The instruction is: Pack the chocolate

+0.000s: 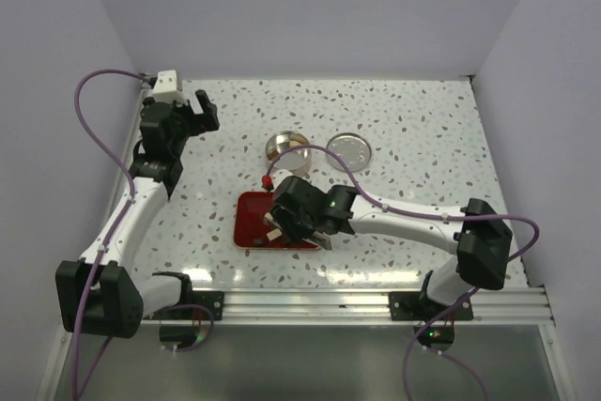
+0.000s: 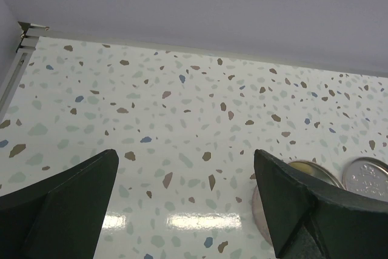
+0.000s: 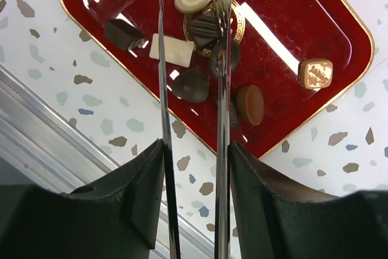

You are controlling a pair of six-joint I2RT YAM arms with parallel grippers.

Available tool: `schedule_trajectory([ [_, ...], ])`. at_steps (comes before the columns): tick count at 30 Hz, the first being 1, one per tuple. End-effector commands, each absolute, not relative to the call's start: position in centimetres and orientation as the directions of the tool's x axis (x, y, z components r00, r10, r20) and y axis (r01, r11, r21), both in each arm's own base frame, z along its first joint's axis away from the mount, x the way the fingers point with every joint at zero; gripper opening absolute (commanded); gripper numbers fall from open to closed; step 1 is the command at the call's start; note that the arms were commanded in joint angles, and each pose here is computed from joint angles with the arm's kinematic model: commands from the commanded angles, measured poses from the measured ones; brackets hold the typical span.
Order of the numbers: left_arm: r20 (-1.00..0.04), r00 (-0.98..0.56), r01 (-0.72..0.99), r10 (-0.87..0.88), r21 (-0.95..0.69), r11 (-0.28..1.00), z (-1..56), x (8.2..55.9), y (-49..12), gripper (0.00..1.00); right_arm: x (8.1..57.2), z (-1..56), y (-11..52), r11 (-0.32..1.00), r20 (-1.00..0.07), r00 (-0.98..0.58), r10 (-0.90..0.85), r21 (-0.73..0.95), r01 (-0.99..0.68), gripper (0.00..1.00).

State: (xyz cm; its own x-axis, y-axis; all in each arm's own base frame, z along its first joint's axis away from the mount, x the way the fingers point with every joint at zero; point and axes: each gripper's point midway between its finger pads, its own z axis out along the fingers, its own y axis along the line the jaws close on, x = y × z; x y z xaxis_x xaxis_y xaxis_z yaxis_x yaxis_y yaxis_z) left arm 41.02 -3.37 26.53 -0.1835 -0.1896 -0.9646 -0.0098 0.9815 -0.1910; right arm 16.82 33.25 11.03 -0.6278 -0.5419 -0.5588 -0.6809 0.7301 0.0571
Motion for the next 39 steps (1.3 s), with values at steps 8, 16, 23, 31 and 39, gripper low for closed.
schedule_trajectory([
  [8,-0.969,-0.151,-0.016,-0.197,-0.197,0.98,27.9,41.3,-3.4,1.0,17.6,13.0,34.6,0.686,-0.563,-0.576,-0.593,0.022,-0.728,0.48],
  [16,-0.968,-0.152,-0.015,-0.198,-0.198,0.98,27.7,41.3,-3.4,1.0,17.2,13.1,33.9,0.691,-0.544,-0.589,-0.597,0.023,-0.722,0.48],
  [23,-0.968,-0.15,-0.01,-0.199,-0.199,0.98,27.8,41.2,-3.5,1.0,16.9,12.9,34.7,0.682,-0.54,-0.597,-0.593,0.056,-0.729,0.48],
  [31,-0.969,-0.144,-0.012,-0.201,-0.201,0.979,28.1,41.1,-3.5,1.0,16.9,13.1,34.9,0.673,-0.523,-0.593,-0.613,0.048,-0.738,0.48],
  [39,-0.969,-0.145,-0.014,-0.201,-0.201,0.98,28.1,41.1,-3.4,1.0,17.3,13.4,35.0,0.661,-0.509,-0.577,-0.638,0.021,-0.75,0.48],
])
